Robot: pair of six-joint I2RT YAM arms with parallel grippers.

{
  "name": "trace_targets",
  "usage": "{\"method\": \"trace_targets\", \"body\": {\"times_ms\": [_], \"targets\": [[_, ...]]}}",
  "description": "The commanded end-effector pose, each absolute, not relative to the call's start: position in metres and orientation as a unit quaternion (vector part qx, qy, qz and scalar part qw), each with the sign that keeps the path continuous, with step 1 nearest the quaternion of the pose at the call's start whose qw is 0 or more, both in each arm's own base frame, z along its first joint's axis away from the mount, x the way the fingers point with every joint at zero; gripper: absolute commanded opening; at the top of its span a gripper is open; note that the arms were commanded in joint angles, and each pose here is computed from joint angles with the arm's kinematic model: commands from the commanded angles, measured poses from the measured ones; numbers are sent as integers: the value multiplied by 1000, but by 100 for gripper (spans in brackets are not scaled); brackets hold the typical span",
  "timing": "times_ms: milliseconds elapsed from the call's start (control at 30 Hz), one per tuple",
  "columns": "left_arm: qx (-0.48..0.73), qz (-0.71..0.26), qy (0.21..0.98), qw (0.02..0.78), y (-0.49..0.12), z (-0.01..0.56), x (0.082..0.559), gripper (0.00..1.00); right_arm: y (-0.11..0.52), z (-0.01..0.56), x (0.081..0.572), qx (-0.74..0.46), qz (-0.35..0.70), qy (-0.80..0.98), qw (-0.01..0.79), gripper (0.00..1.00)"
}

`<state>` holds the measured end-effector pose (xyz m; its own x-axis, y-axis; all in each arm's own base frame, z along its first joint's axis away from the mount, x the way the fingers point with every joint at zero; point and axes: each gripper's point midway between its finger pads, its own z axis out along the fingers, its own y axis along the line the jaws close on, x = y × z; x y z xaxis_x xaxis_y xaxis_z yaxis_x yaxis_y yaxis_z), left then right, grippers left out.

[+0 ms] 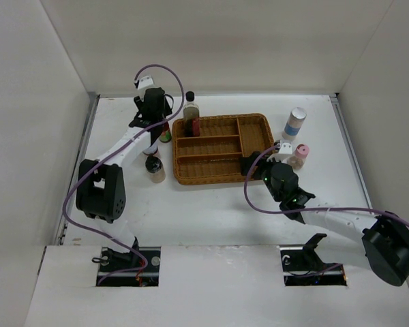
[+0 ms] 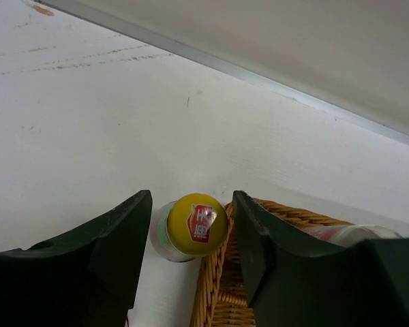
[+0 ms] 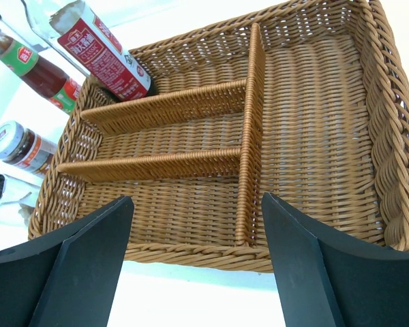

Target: Organize the condiment bottles

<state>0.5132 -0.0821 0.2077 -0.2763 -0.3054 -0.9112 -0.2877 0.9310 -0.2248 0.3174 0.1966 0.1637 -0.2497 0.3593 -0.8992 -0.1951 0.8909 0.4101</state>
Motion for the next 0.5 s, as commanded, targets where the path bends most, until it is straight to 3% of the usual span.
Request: {"method": "trace_targets", "body": {"times_ms": [0, 133, 233, 333, 467], "targets": [[-186, -13, 789, 586, -81, 225, 520, 48, 205, 196, 322, 57, 256, 728, 634, 82], [-185, -12, 791, 583, -82, 223, 521, 43, 205, 197, 322, 57, 256, 727, 635, 83], [-184, -13, 791, 583, -84, 224, 520, 34, 205, 195, 322, 57, 255, 729, 633, 83], [-193, -7, 782, 593, -77, 236, 515, 17, 204, 198, 321, 58, 258, 726, 635, 83], [-211, -12, 743, 635, -70, 282, 492, 13, 204, 199, 321, 58, 258, 725, 636, 83]]}}
